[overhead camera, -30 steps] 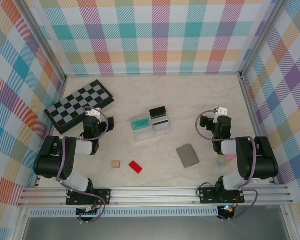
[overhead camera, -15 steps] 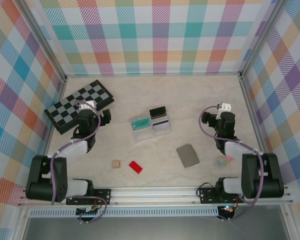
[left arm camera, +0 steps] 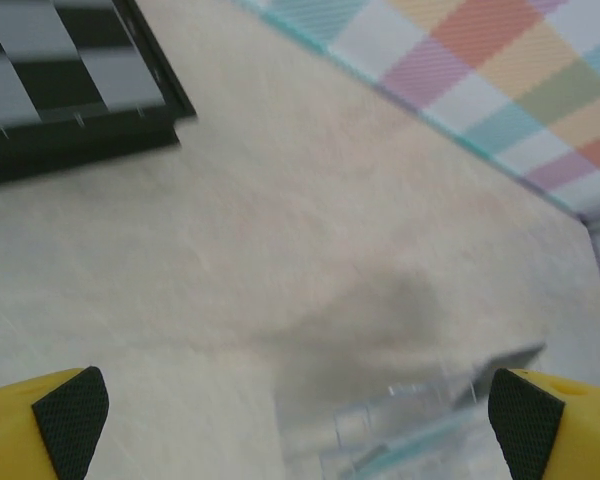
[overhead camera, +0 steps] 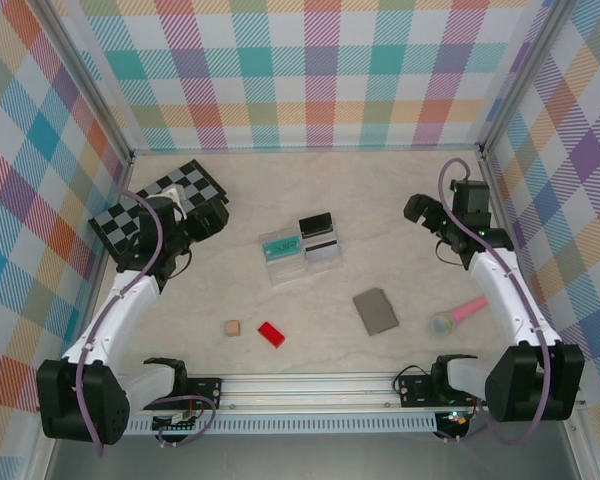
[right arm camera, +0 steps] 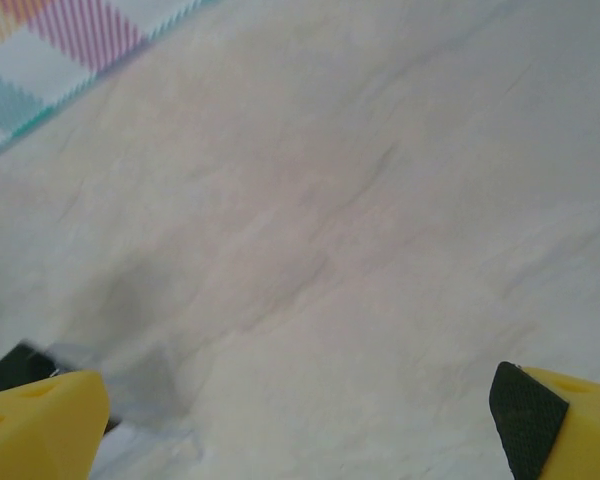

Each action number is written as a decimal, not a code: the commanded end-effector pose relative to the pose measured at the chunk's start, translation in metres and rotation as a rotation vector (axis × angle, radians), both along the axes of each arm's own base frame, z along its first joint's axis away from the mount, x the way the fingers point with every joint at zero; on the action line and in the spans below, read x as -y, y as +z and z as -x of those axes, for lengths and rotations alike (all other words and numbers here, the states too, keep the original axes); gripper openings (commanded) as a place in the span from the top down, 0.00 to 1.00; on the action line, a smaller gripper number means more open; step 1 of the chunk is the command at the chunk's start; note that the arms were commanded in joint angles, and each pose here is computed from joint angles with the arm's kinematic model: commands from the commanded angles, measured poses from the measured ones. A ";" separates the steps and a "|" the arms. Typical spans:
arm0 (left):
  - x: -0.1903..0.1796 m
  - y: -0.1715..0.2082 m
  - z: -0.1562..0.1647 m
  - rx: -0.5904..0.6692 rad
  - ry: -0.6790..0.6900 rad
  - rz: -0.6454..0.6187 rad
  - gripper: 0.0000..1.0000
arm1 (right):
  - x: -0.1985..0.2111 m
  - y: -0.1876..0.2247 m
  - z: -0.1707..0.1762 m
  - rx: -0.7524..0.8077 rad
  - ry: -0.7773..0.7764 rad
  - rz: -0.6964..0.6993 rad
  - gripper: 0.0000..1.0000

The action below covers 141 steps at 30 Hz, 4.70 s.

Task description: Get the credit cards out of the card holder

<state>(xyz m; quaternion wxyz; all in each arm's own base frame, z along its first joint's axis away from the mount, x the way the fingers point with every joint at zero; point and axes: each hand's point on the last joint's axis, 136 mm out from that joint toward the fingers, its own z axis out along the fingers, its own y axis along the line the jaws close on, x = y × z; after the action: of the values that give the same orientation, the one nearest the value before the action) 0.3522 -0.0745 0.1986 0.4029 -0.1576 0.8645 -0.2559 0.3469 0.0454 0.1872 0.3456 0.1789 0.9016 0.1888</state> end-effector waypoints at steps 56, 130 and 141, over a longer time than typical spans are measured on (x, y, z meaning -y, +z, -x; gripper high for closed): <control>0.142 -0.105 -0.023 -0.255 -0.179 0.094 0.17 | -0.153 -0.091 -0.025 -0.295 0.358 -0.127 0.07; 0.111 -0.085 0.036 -0.239 -0.172 0.063 0.00 | -0.165 -0.157 0.118 -0.620 0.559 -0.217 0.62; 0.125 -0.078 0.043 -0.188 -0.280 0.045 0.02 | -0.187 -0.120 0.108 -0.594 0.471 -0.429 0.88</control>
<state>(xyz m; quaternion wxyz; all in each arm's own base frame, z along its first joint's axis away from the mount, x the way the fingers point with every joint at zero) 0.3172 -0.1834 0.1169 0.2733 -0.1166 0.9070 -0.2985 0.2358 0.2210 0.0444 -0.0260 0.0560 0.9368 0.3444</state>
